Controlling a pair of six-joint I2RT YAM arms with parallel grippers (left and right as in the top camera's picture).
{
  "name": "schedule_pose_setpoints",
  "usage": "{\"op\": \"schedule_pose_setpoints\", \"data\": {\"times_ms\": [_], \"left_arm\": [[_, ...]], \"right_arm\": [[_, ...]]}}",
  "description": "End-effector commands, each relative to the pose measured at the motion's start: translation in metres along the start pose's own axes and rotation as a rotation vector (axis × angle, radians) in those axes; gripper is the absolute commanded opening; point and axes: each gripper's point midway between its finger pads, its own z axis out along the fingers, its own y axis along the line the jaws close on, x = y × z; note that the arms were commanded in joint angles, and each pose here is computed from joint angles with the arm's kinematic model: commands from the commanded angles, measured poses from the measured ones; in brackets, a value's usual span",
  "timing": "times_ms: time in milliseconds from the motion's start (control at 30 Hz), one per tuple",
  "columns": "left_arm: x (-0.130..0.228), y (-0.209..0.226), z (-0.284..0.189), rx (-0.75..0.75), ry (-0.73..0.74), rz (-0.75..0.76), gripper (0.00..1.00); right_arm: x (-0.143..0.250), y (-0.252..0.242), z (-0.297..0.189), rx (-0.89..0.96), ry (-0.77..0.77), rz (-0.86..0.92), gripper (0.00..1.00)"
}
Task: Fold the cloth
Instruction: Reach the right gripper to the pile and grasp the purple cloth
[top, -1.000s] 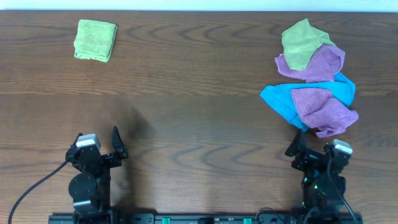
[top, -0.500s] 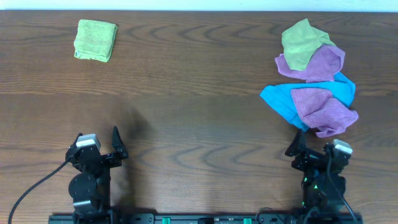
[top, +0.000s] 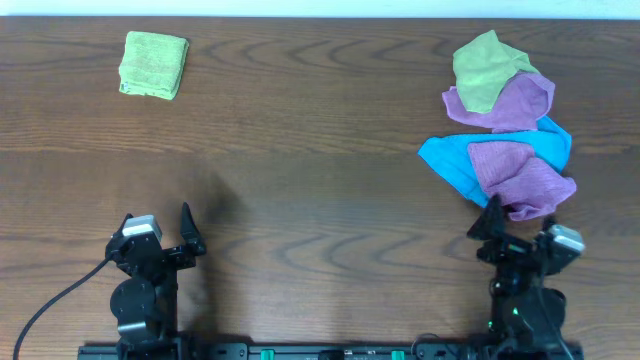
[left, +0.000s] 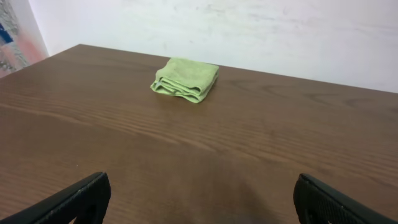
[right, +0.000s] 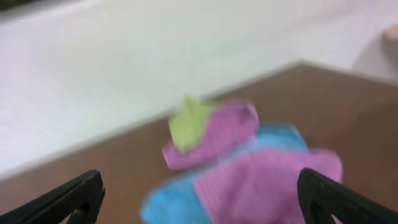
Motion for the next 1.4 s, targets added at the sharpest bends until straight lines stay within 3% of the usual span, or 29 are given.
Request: {"op": "schedule_pose_setpoints", "data": {"times_ms": [0, 267, 500, 600, 700, 967, 1100, 1200, 1367], "left_arm": [[0.016, 0.005, 0.003, -0.022, 0.033, -0.003, 0.95], [0.016, 0.005, 0.003, -0.022, 0.033, -0.003, 0.95], [0.016, 0.005, 0.003, -0.022, 0.033, -0.003, 0.95], [0.016, 0.005, 0.003, -0.022, 0.033, -0.003, 0.95], [0.016, 0.005, 0.003, -0.022, 0.033, -0.003, 0.95], [0.016, 0.005, 0.003, -0.022, 0.033, -0.003, 0.95], [0.016, 0.005, 0.003, -0.022, 0.033, -0.003, 0.95], [0.016, 0.005, 0.003, -0.022, 0.033, -0.003, 0.95], [0.016, 0.005, 0.003, -0.022, 0.033, -0.003, 0.95]], "right_arm": [[-0.011, -0.006, 0.002, 0.033, -0.047, 0.031, 0.99], [-0.019, -0.009, 0.04, 0.128, 0.143, -0.016, 0.99], [0.022, -0.034, 0.067, 0.354, 0.666, -0.074, 0.99], [0.054, -0.048, 0.053, 0.436, 0.878, -0.109, 0.99], [0.079, -0.059, 0.025, 0.559, 1.033, -0.032, 0.99], [0.069, -0.079, -0.008, 0.676, 1.05, -0.083, 0.99], [0.086, -0.096, -0.015, 0.696, 1.09, -0.075, 0.91], [0.1, -0.105, -0.014, 0.672, 1.1, -0.032, 0.9], [0.103, -0.108, 0.01, 0.577, 1.031, 0.013, 0.78]]}}
